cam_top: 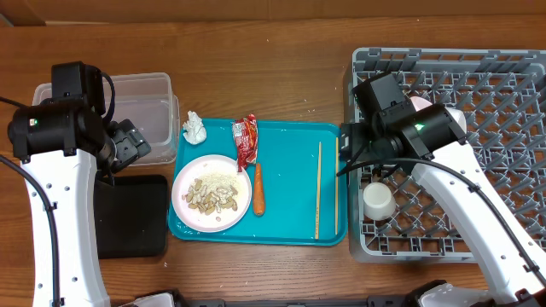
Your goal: Sort waste into correct bins and load items into the dishwasher
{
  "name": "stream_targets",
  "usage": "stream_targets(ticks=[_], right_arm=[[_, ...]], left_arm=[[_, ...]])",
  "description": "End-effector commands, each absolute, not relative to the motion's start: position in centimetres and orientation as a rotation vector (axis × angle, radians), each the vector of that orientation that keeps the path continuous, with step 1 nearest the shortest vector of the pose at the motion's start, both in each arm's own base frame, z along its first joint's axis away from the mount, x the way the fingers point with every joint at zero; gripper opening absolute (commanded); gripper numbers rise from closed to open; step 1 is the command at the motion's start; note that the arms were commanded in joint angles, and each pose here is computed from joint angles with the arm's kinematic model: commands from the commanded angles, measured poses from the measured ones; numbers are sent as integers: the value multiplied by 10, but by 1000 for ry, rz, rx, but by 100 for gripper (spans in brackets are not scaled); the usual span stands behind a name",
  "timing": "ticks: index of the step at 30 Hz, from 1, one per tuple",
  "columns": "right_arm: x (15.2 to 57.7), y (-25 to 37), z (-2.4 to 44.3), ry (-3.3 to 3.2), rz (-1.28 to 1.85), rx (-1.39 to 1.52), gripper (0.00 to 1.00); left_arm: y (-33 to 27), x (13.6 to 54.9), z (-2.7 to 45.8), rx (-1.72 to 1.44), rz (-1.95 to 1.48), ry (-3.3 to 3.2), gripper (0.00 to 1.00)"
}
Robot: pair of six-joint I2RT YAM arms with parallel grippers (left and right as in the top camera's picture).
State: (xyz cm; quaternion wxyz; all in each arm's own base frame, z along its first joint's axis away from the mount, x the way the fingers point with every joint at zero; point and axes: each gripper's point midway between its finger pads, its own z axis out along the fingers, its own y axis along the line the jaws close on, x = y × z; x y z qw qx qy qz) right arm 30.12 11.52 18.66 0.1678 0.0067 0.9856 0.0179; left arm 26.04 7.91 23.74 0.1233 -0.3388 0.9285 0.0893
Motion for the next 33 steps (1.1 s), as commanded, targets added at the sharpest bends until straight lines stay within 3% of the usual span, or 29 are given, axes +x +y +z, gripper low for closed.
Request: stream_targets(ticks=[1, 2, 5, 15, 17, 29, 33], right_arm=[[279, 161, 191, 2895, 432, -37, 85], [276, 163, 189, 2913, 450, -40, 76], [266, 165, 171, 2966, 420, -59, 63], [252, 170, 72, 3074, 253, 33, 61], [247, 168, 55, 3115, 206, -4, 56], [232, 177, -5, 3252, 69, -195, 52], [237, 176, -5, 3227, 48, -207, 35]], left_arm=[[84, 260, 245, -916, 295, 2707, 100], [83, 260, 245, -914, 294, 2709, 100], [83, 260, 245, -914, 293, 2708, 100], [83, 260, 245, -914, 293, 2707, 100], [83, 260, 245, -914, 293, 2707, 100], [83, 261, 245, -914, 292, 2705, 100], [83, 261, 245, -914, 292, 2705, 100]])
